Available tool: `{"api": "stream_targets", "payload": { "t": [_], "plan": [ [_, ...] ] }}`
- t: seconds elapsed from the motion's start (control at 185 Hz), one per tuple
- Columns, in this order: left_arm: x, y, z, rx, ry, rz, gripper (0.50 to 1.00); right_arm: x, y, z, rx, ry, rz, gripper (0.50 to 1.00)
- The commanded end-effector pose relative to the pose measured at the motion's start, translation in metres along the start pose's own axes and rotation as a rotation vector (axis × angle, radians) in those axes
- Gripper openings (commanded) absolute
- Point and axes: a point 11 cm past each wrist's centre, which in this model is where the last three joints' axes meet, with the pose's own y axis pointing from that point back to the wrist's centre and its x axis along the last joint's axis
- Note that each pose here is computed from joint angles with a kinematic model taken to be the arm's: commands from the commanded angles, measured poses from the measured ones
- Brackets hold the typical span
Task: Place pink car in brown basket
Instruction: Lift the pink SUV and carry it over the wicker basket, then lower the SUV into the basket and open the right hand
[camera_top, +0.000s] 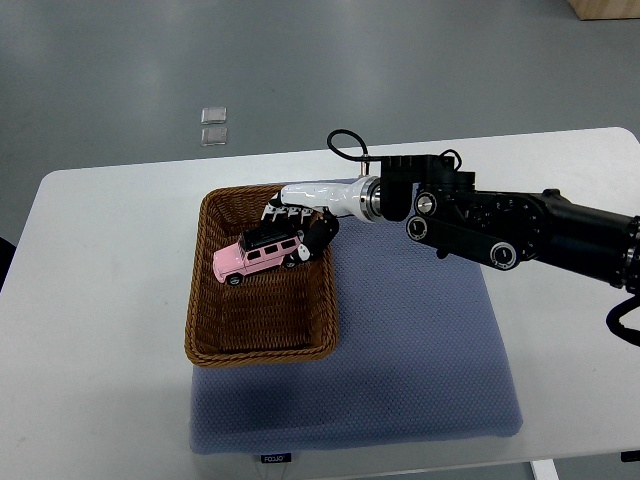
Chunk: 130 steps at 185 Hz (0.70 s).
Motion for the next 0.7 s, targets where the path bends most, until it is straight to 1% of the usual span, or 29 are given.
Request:
{"api": "stream_targets", "payload": {
  "t": [0.0, 0.102, 0.21, 0.221, 0.227, 0.232, 0.237, 0.243, 0.248, 0.254, 0.259, 0.264, 0.27, 0.275, 0.281, 0.286, 0.291, 0.297, 0.302, 0.324, 0.378, 0.415, 0.459, 0.631, 0.696],
  "plan": [
    [0.0, 0.0, 0.0, 0.0, 0.0, 0.001, 1.0, -0.014, -0.005, 0.0, 0.004, -0.014, -0.012, 0.5],
    [0.0, 0.0, 0.0, 0.001, 0.0, 0.0, 1.0, -0.021, -0.007, 0.004, -0.005, -0.007, -0.014, 0.5],
    [0.0, 0.0, 0.0, 0.0, 0.0, 0.0, 1.0, -0.024, -0.01, 0.0, 0.01, -0.006, -0.012, 0.5],
    [0.001, 0.0, 0.0, 0.0, 0.0, 0.003, 1.0, -0.025, -0.01, 0.0, 0.012, -0.007, -0.01, 0.509],
    [0.0, 0.0, 0.0, 0.0, 0.0, 0.001, 1.0, -0.024, -0.01, 0.0, 0.014, -0.007, -0.006, 0.553],
    [0.0, 0.0, 0.0, 0.0, 0.0, 0.001, 1.0, -0.024, -0.01, 0.0, 0.014, -0.007, -0.006, 0.554],
    [0.0, 0.0, 0.0, 0.0, 0.0, 0.0, 1.0, -0.024, -0.01, 0.0, 0.015, -0.007, -0.003, 0.602],
    [0.0, 0.0, 0.0, 0.0, 0.0, 0.0, 1.0, -0.024, -0.01, 0.0, 0.015, -0.007, -0.003, 0.603],
    [0.0, 0.0, 0.0, 0.0, 0.0, 0.0, 1.0, -0.024, -0.01, 0.0, 0.015, -0.01, 0.001, 0.643],
    [0.0, 0.0, 0.0, 0.0, 0.0, 0.0, 1.0, -0.024, -0.01, 0.0, 0.015, -0.01, 0.001, 0.643],
    [0.0, 0.0, 0.0, 0.0, 0.0, 0.001, 1.0, -0.024, -0.01, 0.0, 0.017, -0.012, 0.003, 0.688],
    [0.0, 0.0, 0.0, 0.0, 0.0, 0.001, 1.0, -0.024, -0.01, 0.0, 0.017, -0.012, 0.003, 0.688],
    [0.0, 0.0, 0.0, 0.0, 0.0, 0.0, 1.0, -0.024, -0.01, 0.0, 0.017, -0.012, 0.006, 0.729],
    [0.0, 0.0, 0.0, 0.0, 0.0, 0.0, 1.0, -0.023, -0.01, 0.0, 0.017, -0.012, 0.006, 0.729],
    [0.0, 0.0, 0.0, 0.0, 0.0, 0.0, 1.0, -0.024, -0.01, 0.0, 0.017, -0.014, 0.008, 0.762],
    [0.0, 0.0, 0.0, 0.0, 0.0, 0.0, 1.0, -0.024, -0.01, 0.0, 0.017, -0.014, 0.009, 0.762],
    [0.0, 0.0, 0.0, 0.0, 0.0, 0.001, 1.0, -0.024, -0.01, 0.0, 0.017, -0.014, 0.01, 0.784],
    [0.0, 0.0, 0.0, 0.0, 0.0, 0.001, 1.0, -0.024, -0.01, 0.0, 0.017, -0.014, 0.01, 0.785],
    [0.0, 0.0, 0.0, 0.0, 0.0, 0.001, 1.0, -0.024, -0.01, 0.001, 0.016, -0.016, 0.009, 0.801],
    [0.0, 0.0, 0.0, 0.0, 0.0, 0.0, 1.0, -0.024, -0.01, 0.0, 0.019, -0.016, 0.012, 0.821],
    [0.0, 0.0, 0.0, 0.0, 0.0, 0.001, 1.0, -0.023, -0.01, 0.001, 0.019, -0.018, 0.013, 0.834],
    [0.0, 0.0, 0.0, 0.001, 0.0, 0.0, 1.0, -0.023, -0.009, 0.001, 0.02, -0.023, 0.015, 0.874],
    [0.0, 0.0, 0.0, 0.0, 0.0, 0.001, 1.0, -0.022, -0.009, 0.001, 0.025, -0.027, 0.015, 0.889],
    [0.0, 0.0, 0.0, 0.0, 0.0, 0.0, 1.0, -0.011, -0.005, 0.001, 0.026, -0.027, 0.032, 0.903],
    [0.0, 0.0, 0.0, 0.0, 0.0, 0.0, 1.0, 0.001, -0.002, 0.0, 0.029, -0.026, 0.053, 0.905]
  ]
}}
